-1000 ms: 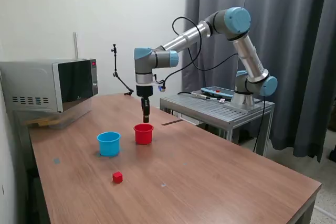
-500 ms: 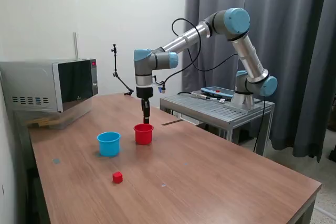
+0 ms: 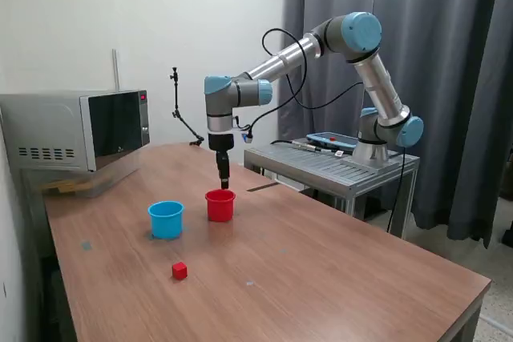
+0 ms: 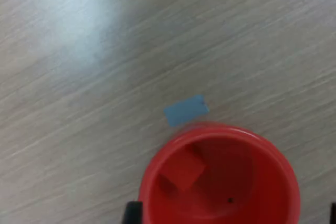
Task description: Place red objects in the red bin, and blue objects in the blue bin.
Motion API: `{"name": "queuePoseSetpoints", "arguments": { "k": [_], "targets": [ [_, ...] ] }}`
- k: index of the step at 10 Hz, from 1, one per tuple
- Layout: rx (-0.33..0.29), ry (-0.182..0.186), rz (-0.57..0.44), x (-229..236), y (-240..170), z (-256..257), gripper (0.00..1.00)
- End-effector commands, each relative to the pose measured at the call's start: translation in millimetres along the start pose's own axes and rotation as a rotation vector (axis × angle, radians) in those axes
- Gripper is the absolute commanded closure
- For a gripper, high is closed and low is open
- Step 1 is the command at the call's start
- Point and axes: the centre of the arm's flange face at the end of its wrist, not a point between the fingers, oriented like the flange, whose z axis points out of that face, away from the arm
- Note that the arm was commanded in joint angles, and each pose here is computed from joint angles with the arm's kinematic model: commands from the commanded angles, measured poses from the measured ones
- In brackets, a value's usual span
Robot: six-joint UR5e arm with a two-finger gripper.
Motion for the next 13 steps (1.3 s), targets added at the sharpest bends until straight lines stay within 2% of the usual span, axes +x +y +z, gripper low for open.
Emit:
{"name": "queuePoseSetpoints", "arguments": {
  "k": [1, 4, 5, 7, 11, 13],
  "targets": [
    [-0.012, 0.001, -0.006, 4.7, 0.9, -5.8, 0.0],
    [-0.059, 0.012, -0.02, 14.7, 5.1, -21.5, 0.0],
    [-0.107, 0.022, -0.046, 27.6, 7.8, -37.1, 0.0],
    [-0.163, 0.028, -0.071, 34.0, 21.7, -69.5, 0.0],
    [-0.193, 0.034, -0.284, 120.7, 16.0, -100.0, 0.0],
    [-0.181, 0.032, -0.365, 157.5, -5.2, -101.7, 0.0]
  ]
}}
